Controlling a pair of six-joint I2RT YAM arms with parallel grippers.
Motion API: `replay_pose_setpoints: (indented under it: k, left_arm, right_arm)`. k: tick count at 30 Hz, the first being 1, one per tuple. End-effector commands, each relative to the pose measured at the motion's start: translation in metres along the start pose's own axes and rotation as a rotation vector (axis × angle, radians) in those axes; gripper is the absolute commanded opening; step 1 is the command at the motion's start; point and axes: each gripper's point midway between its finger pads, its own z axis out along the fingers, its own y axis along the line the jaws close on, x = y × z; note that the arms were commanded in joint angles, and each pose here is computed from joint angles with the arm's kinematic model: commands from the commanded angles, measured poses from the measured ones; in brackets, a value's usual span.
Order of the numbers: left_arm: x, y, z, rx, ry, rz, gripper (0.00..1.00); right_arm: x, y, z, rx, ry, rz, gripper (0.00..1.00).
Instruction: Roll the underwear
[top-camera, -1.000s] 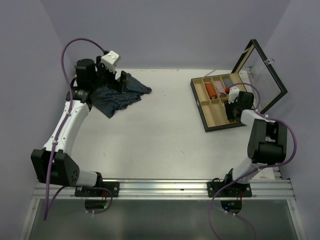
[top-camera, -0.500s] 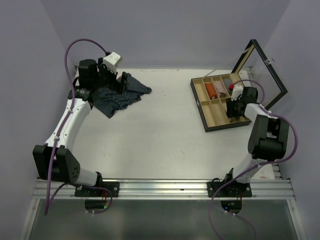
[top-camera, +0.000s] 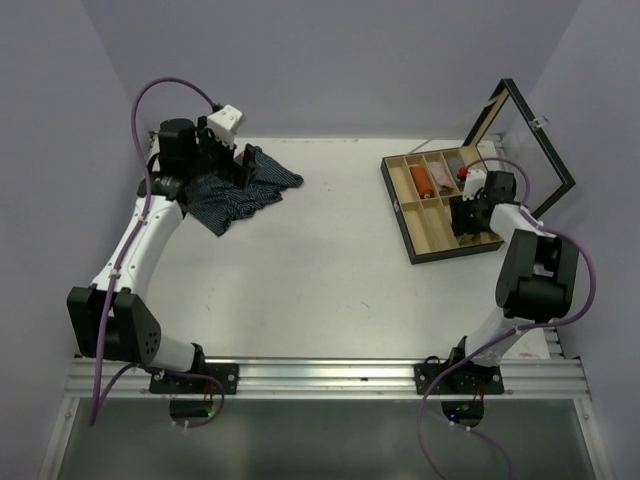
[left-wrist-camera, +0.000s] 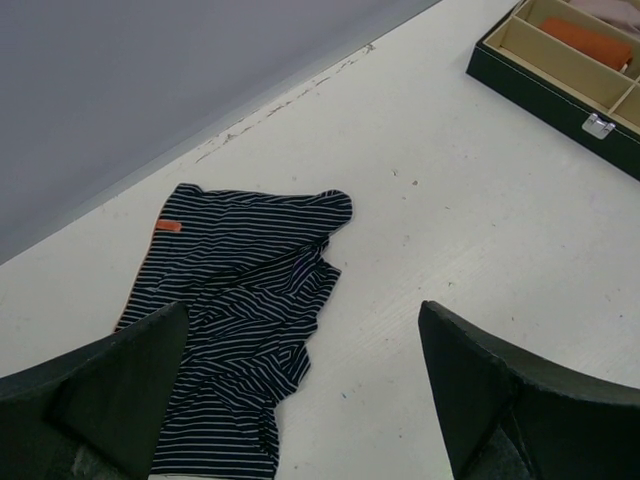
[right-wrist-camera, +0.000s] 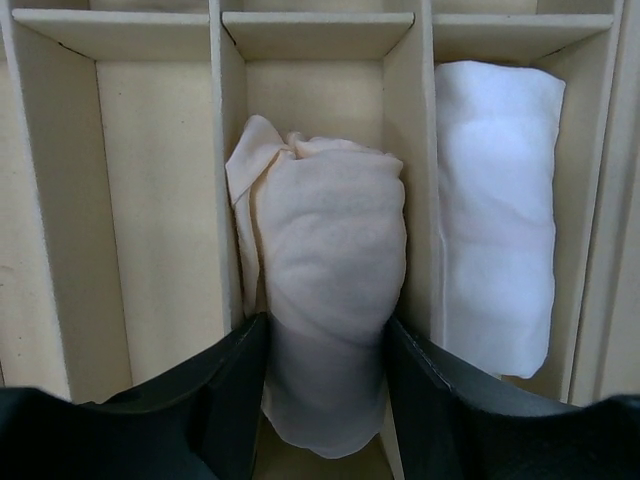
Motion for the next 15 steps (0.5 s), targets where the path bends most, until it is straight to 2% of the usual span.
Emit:
replay_pose_setpoints:
  k: [1,10,15]
  left_arm:
    - [-0.012,0.003,-0.002,-0.005,-0.027,0.019,1.0]
    - [0.001,0.004,0.007,0.006,0.043,-0.048,1.0]
    - [0.025,0.024,0.015,-0.054,0.131,-0.082,1.0]
  right_arm:
    - [-0.025,-0.012,-0.021,0.042,-0.053,0.011,0.54]
    - [-0.068,-0.006,-0.048,-0.009,-0.147,0.029,0.52]
    - [-0.09,-0.001,-0.066,-0.03,-0.19,0.017,0.54]
